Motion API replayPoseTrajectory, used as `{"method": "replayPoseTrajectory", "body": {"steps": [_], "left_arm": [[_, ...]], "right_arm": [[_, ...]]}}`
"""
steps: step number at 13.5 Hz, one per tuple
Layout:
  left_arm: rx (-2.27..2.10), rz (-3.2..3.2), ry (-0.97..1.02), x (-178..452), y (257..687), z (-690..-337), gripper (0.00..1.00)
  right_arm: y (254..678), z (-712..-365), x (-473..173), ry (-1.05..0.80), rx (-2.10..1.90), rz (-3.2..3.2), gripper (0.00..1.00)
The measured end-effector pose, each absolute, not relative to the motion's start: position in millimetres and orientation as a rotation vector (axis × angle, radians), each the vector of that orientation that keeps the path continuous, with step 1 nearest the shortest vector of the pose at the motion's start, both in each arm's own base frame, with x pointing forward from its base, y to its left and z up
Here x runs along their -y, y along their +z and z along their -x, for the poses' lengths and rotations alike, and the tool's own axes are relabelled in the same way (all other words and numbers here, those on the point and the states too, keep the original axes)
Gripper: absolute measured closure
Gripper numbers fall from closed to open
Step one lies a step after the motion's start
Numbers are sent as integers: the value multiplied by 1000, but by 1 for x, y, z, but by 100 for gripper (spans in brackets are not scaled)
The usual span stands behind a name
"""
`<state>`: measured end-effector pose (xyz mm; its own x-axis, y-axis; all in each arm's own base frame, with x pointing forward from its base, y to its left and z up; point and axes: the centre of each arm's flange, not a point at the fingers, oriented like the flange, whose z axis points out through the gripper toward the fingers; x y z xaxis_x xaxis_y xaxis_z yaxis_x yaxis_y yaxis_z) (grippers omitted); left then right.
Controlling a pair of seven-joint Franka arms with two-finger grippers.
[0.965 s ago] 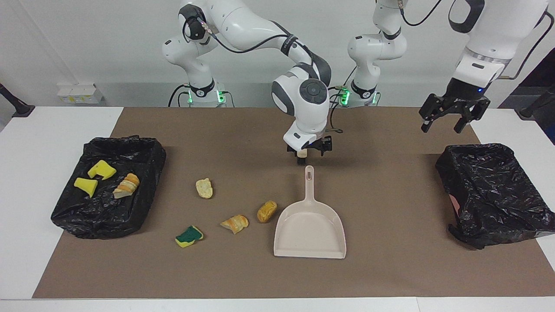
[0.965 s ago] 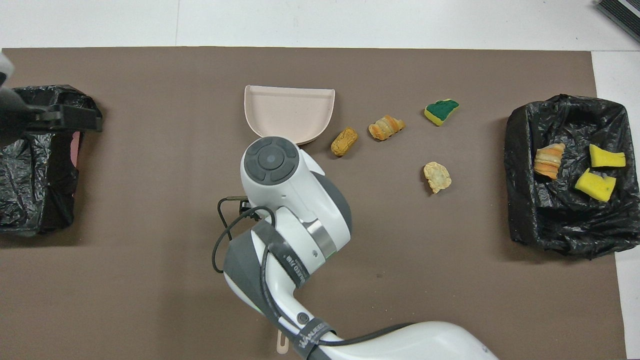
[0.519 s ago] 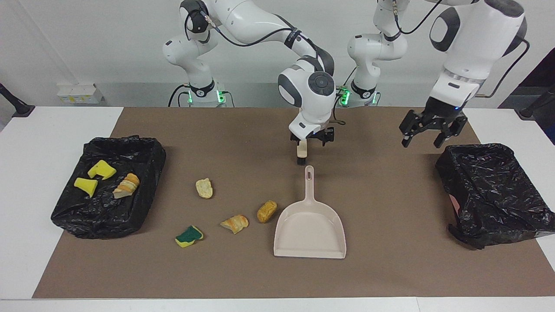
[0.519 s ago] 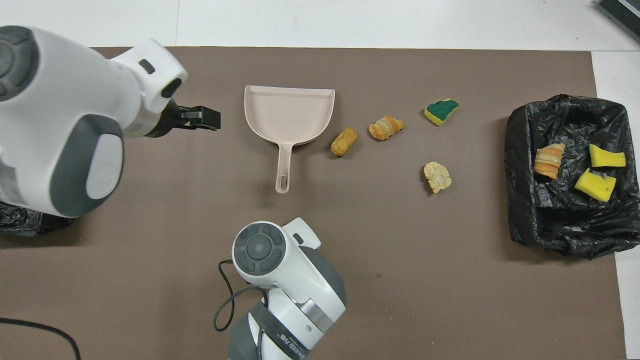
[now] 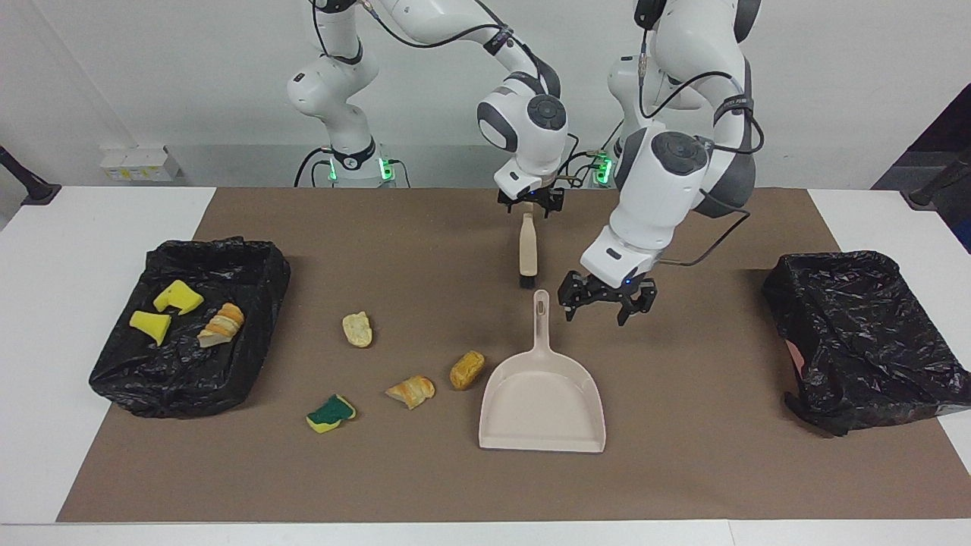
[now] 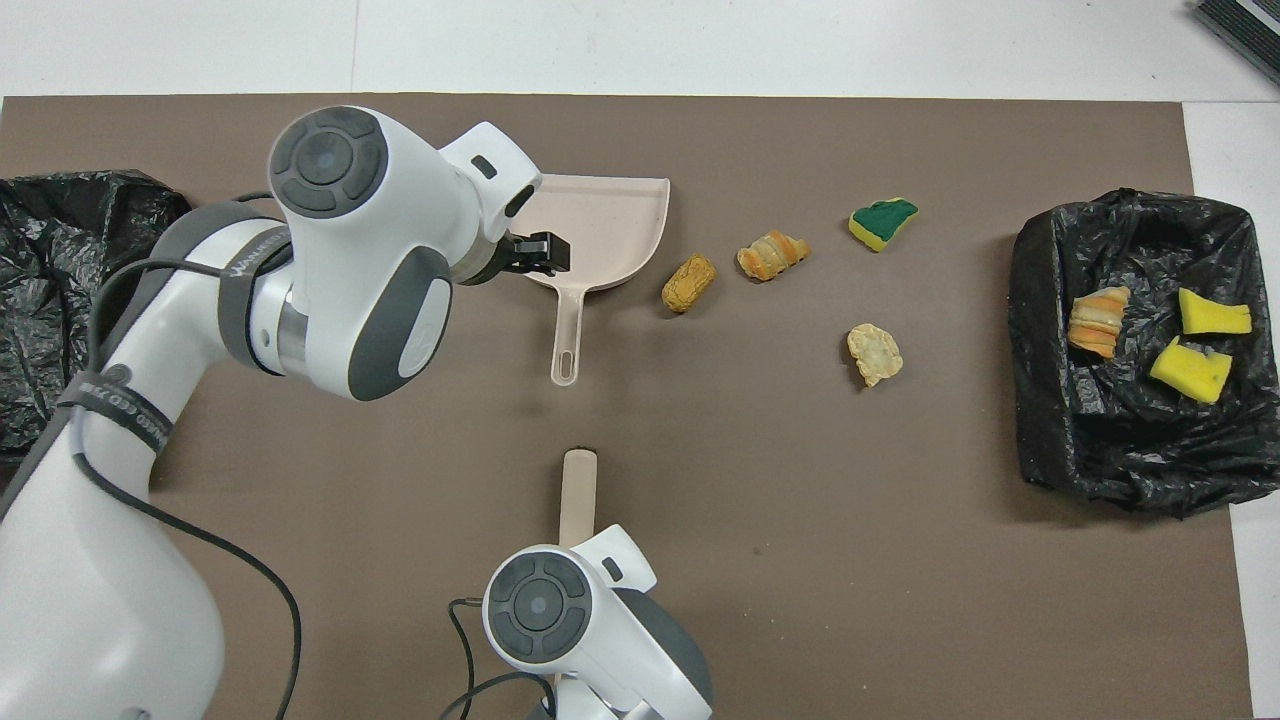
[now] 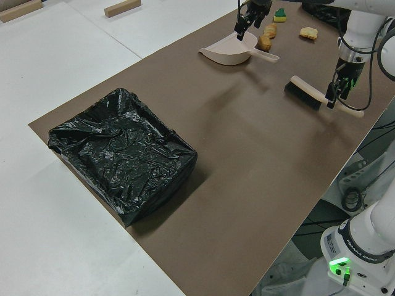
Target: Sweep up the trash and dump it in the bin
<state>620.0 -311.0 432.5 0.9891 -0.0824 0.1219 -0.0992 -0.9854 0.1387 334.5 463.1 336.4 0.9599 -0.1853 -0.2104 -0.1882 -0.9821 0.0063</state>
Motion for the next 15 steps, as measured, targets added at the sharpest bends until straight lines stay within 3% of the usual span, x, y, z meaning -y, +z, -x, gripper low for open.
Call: {"method": "replayPoseTrajectory", "body": {"steps": [1,3,5,9,12,13,15], "left_arm": [[147,-2989,166,320,426,-617,0],[153,-2993,143,338,417,-608,0],[168,-3006,104,346,404,-598,0],[215,-3035,12,361,370,-576,0],[221,-3036,5,364,365,-574,0],[214,-3038,4,364,365,-574,8],[187,-3040,0,364,364,-574,38]], "right_arm": [[333,-333,-460,327,-299,3095,26],[329,-331,-457,333,-305,3099,55],[329,-330,-456,331,-311,3097,74],[340,-337,-454,322,-335,3082,74],[373,-350,-424,392,-400,3097,74],[387,-356,-407,430,-420,3106,74],[414,-373,-363,488,-403,3122,74]]}}
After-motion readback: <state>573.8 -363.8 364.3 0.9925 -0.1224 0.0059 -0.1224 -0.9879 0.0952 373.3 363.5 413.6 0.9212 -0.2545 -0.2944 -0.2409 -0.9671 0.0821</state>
